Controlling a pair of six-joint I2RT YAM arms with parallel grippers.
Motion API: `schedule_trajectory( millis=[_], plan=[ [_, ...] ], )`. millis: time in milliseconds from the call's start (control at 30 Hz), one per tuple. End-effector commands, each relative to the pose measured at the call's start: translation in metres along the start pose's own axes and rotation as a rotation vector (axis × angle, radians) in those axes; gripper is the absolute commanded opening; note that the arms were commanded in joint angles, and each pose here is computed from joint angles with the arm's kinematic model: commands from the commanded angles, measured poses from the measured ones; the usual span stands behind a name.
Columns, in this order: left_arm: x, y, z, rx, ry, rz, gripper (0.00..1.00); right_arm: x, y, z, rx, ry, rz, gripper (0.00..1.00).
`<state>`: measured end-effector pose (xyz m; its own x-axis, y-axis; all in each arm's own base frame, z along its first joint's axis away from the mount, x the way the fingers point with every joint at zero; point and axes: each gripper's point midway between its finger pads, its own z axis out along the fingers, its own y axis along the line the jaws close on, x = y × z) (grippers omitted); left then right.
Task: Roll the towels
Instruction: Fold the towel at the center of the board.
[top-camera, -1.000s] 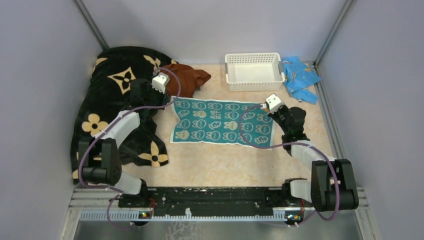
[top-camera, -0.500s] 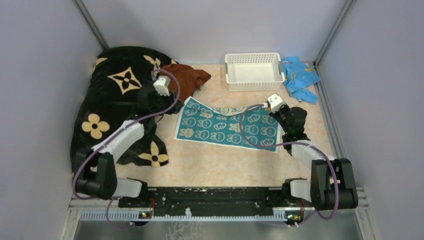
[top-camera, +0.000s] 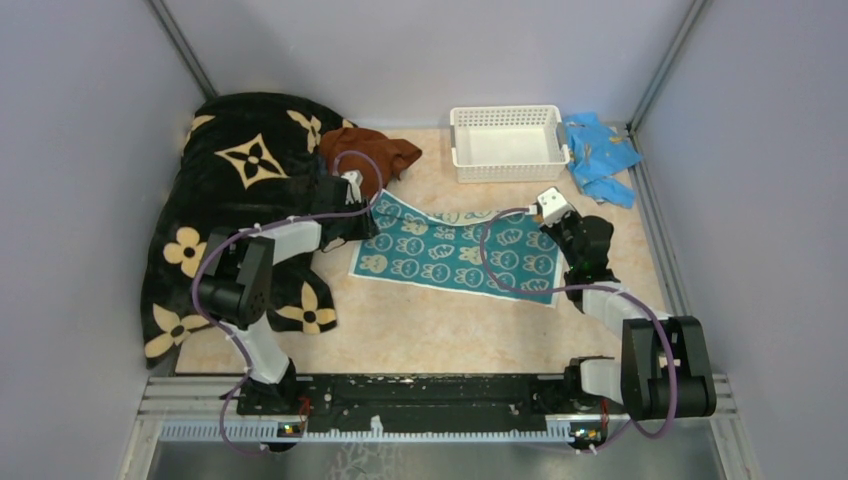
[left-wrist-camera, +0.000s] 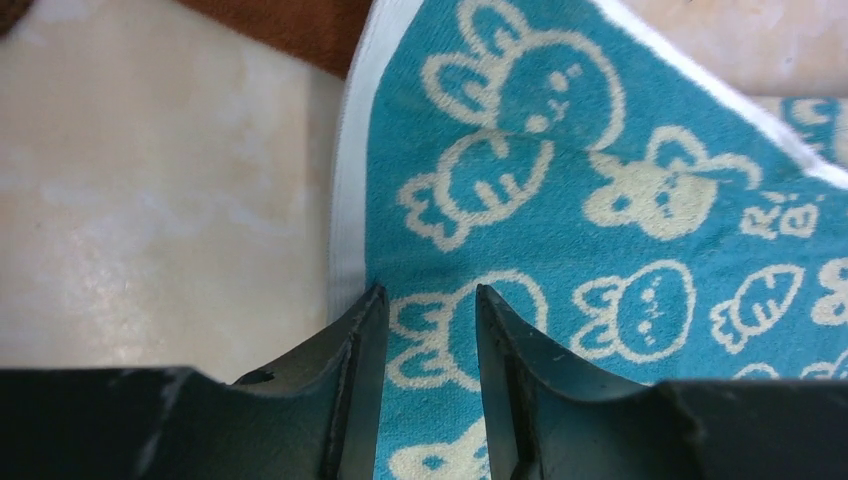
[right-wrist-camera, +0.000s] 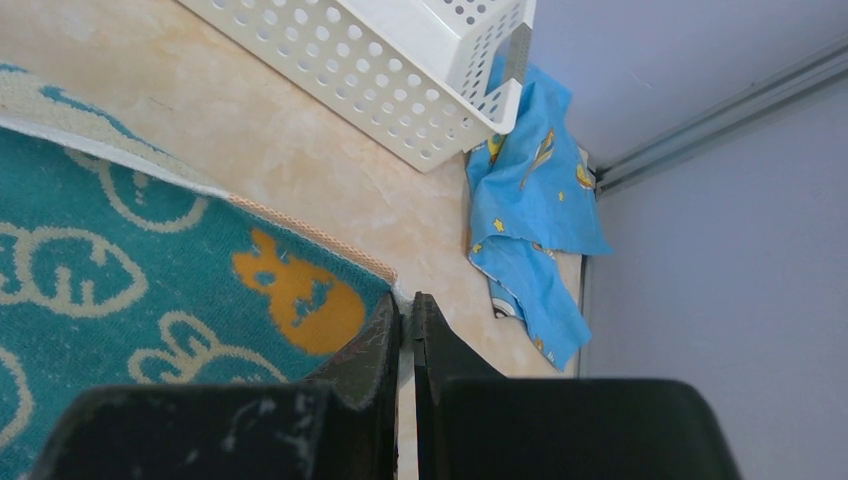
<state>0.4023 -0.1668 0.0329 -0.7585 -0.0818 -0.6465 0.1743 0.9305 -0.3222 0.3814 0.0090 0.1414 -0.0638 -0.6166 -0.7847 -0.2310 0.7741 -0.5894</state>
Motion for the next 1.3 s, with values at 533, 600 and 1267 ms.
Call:
schedule_trajectory(
  millis=[533,600,1267],
  plan=[
    [0.023,0.031,-0.085,-0.164,-0.096,-0.161,0.55,-0.017,0.006,-0.013,-0.051,-0.051,-0.079,0.04],
    [-0.004,0.016,-0.085,-0.110,-0.127,-0.147,0.56,-0.017,0.011,-0.013,-0.065,-0.052,-0.096,0.04],
    [-0.028,0.005,0.027,-0.196,0.063,0.179,0.52,-0.014,0.028,-0.010,-0.110,-0.046,-0.131,0.05]
  ],
)
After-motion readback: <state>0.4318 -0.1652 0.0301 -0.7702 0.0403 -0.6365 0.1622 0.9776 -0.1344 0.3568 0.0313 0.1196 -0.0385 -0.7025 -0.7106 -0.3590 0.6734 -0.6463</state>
